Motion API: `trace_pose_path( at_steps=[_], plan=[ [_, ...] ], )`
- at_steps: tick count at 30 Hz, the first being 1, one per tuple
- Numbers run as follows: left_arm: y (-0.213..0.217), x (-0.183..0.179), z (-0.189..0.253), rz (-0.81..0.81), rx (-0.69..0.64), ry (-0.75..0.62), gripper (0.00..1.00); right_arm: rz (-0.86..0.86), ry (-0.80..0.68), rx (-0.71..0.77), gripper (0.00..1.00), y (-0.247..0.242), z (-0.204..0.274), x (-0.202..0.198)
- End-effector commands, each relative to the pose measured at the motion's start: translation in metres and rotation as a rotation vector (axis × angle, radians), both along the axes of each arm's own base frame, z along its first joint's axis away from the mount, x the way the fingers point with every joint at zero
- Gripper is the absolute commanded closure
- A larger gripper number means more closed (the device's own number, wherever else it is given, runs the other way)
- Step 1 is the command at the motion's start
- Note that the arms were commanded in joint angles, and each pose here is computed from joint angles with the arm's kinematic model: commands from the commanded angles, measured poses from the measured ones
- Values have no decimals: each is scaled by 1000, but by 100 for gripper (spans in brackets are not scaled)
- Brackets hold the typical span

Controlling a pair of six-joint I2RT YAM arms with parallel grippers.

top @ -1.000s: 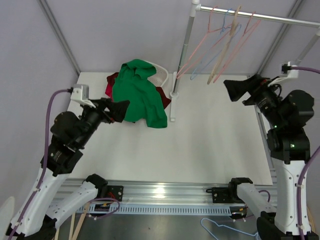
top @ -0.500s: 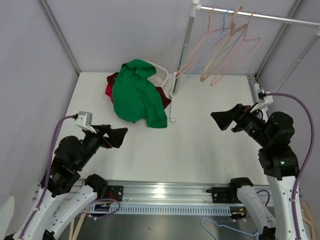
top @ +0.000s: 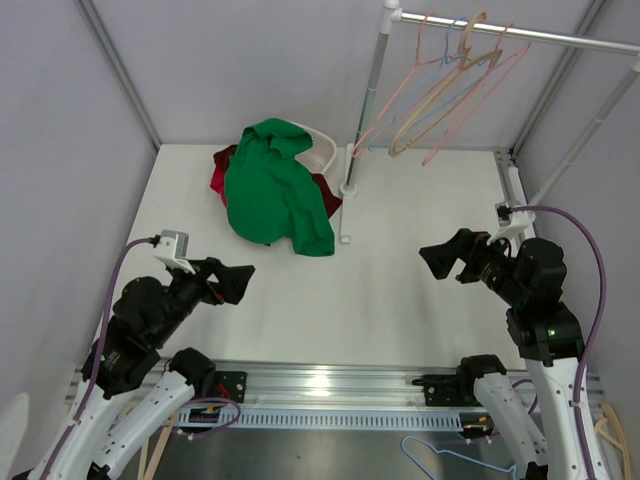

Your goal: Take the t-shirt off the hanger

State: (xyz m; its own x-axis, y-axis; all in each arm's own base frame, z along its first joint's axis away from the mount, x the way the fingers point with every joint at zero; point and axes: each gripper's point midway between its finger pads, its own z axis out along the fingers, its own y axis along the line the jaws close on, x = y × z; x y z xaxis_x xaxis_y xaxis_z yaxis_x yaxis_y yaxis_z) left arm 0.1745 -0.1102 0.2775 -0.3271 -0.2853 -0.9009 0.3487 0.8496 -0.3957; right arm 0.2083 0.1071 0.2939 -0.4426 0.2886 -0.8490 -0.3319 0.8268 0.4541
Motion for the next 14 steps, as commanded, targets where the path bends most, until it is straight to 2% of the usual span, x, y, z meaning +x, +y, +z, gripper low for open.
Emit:
trace_pose_path(
  at_steps=[1,14],
  plan=[
    [-2,-1,0,-13,4,3,0,11,-1,-24,1,1,-7,4],
    [0,1,-1,5,12,11,1,19,12,-27,1,3,-17,1]
  ],
)
